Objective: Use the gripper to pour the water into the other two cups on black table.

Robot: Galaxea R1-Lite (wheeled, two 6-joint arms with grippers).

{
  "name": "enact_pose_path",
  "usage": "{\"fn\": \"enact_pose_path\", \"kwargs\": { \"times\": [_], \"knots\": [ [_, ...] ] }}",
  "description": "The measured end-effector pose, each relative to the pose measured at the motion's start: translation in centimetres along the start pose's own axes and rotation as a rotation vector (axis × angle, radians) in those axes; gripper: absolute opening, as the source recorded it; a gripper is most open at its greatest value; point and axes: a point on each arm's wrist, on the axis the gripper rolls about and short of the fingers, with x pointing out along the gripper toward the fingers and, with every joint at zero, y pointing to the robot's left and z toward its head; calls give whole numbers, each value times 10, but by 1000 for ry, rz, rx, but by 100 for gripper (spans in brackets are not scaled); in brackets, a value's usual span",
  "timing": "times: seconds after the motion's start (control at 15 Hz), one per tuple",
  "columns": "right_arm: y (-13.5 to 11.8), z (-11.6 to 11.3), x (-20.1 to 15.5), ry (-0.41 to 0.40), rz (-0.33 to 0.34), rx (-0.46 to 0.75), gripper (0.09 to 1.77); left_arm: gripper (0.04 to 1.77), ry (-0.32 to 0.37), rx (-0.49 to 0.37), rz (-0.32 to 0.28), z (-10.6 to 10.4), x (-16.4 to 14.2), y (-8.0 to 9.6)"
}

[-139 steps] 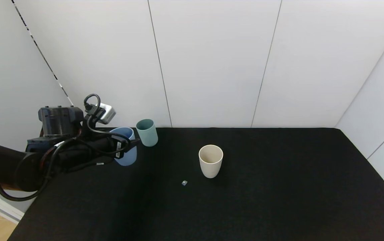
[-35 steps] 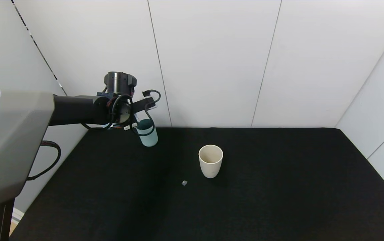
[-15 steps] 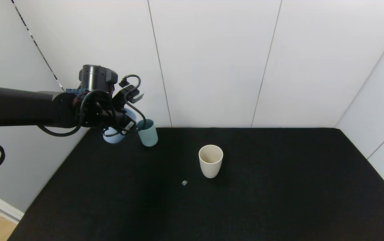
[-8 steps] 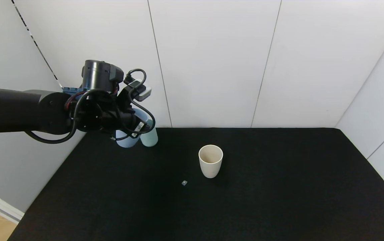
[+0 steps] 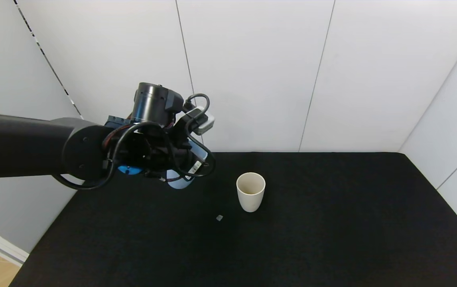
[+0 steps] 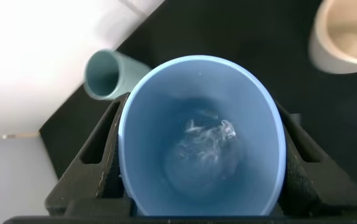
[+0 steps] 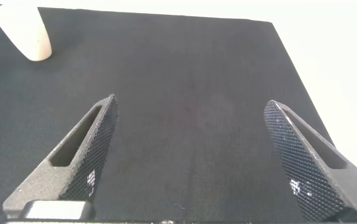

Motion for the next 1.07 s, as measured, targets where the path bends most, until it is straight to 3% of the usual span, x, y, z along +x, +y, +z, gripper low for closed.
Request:
{"fn": "enact_pose_path", "kwargs": {
  "times": [0.2,0.33,0.67,1.07],
  "knots": [
    [0,0,0,0,0,0,171,129,-44,28,-26,12,2,-20],
    [0,0,0,0,0,0,171,129,-56,46,-12,19,8,-32],
    [0,0,0,0,0,0,171,129,-43,145,-17,29,25,-60],
    [0,0,0,0,0,0,171,129,-1,294,41,32,37,-77]
  ]
}}
